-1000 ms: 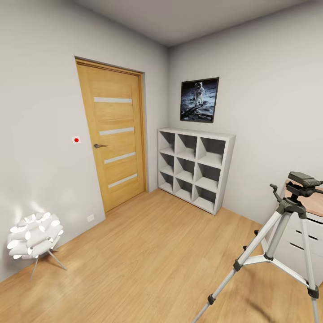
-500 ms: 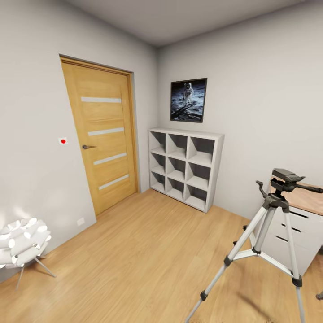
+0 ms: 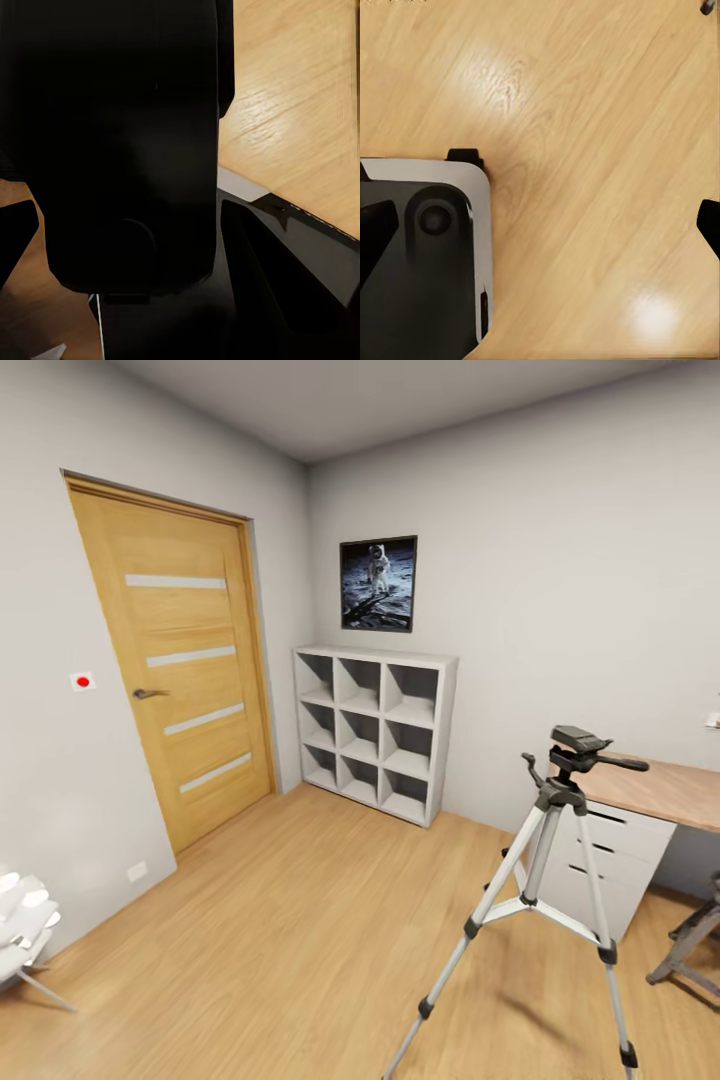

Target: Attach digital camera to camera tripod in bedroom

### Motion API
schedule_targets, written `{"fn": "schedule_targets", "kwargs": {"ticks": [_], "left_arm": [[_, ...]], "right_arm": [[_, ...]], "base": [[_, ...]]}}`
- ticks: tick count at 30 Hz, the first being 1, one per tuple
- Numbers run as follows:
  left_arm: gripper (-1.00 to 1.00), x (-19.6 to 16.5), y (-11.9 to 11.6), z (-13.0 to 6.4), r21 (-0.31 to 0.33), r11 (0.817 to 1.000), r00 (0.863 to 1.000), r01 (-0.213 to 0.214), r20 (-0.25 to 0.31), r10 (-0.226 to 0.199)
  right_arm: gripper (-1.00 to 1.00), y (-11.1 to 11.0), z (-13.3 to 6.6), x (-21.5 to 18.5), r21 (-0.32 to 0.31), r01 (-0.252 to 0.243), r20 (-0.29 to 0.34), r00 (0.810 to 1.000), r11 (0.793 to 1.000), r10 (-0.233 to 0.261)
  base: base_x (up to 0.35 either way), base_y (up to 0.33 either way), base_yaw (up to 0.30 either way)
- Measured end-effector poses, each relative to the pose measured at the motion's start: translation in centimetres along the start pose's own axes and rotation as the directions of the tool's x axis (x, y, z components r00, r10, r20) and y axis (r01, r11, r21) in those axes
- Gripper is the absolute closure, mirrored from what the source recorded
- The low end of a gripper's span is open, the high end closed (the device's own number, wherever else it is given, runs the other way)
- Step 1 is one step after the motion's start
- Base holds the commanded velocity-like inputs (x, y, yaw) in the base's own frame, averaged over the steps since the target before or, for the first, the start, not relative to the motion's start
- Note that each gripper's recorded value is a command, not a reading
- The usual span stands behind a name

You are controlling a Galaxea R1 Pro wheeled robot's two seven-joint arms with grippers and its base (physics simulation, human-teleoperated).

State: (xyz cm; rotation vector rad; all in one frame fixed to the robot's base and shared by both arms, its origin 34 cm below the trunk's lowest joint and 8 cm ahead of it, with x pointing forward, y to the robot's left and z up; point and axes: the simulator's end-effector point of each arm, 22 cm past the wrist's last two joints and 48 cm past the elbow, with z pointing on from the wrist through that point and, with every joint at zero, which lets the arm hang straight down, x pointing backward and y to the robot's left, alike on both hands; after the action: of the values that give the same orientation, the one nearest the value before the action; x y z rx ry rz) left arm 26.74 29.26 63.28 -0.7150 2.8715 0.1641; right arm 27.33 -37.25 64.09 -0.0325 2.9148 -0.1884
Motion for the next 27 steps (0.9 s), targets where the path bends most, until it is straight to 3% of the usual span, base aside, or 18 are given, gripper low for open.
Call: {"fn": "schedule_targets", "kwargs": {"ticks": [27], "left_arm": [[1.0,0.12,-0.27,-0.03,0.003,1.0,1.0,-0.001,-0.001,0.001]], "right_arm": [[-1.0,0.83,0.03,-0.27,-0.011,0.001,0.004,1.0,1.0,-0.001]], "base": [[0.0,0.0,-0.254]]}}
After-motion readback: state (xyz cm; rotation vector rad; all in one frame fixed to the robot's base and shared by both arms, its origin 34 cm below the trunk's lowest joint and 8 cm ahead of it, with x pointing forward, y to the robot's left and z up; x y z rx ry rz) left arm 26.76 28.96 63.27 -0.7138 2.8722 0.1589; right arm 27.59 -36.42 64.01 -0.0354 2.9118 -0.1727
